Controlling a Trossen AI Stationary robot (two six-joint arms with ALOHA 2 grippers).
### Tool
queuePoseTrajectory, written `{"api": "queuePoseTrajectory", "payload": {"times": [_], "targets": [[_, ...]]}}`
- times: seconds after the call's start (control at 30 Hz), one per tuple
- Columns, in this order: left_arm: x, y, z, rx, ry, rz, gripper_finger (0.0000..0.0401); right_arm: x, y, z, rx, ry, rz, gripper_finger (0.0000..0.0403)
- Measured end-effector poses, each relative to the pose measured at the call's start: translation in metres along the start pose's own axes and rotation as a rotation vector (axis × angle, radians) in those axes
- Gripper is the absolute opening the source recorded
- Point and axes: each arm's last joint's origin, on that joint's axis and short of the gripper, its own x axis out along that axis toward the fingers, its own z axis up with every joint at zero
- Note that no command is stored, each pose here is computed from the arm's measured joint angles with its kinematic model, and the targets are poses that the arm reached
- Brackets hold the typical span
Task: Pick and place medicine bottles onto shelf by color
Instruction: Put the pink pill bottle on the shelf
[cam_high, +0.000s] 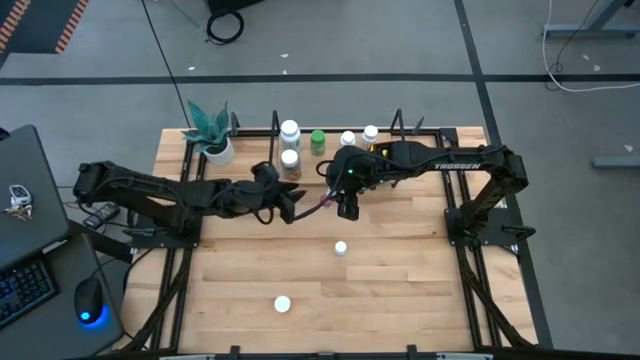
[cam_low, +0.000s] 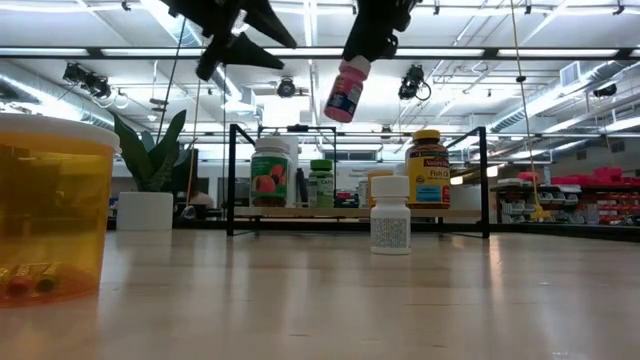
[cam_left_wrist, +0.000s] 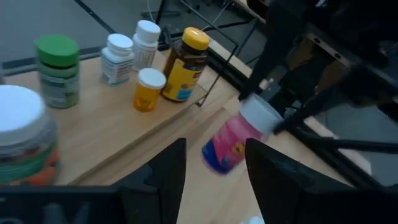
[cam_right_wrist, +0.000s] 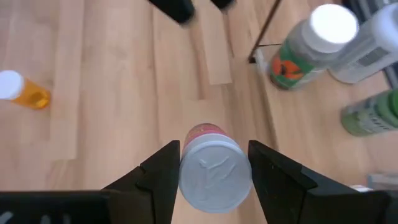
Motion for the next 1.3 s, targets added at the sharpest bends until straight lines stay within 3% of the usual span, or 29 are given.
{"api": "queuePoseTrajectory", "payload": {"times": [0.2,0.47,0.7,0.83,1.1,1.3], "targets": [[-0.024,0.009,-0.001,0.132,0.046,0.093,0.0172,0.011,-0.017,-0.002,-0.012,-0.021,-0.053,0.0188],[-0.038,0.014,-0.01,0.252,0.084,0.186,0.0172,0.035,-0.057,-0.007,0.062,-0.089,-0.085,0.0188],[-0.039,0.014,-0.012,0.261,0.092,0.19,0.0172,0.08,-0.087,0.0,0.054,0.014,-0.064,0.0188],[-0.039,0.014,-0.012,0.261,0.093,0.189,0.0172,0.103,-0.101,0.004,0.044,0.099,-0.113,0.0188],[-0.039,0.013,-0.011,0.256,0.089,0.185,0.0172,0.12,-0.126,0.017,0.081,0.134,-0.149,0.0187],[-0.039,0.013,-0.011,0.255,0.088,0.184,0.0172,0.125,-0.128,0.019,0.087,0.172,-0.148,0.0198]]}}
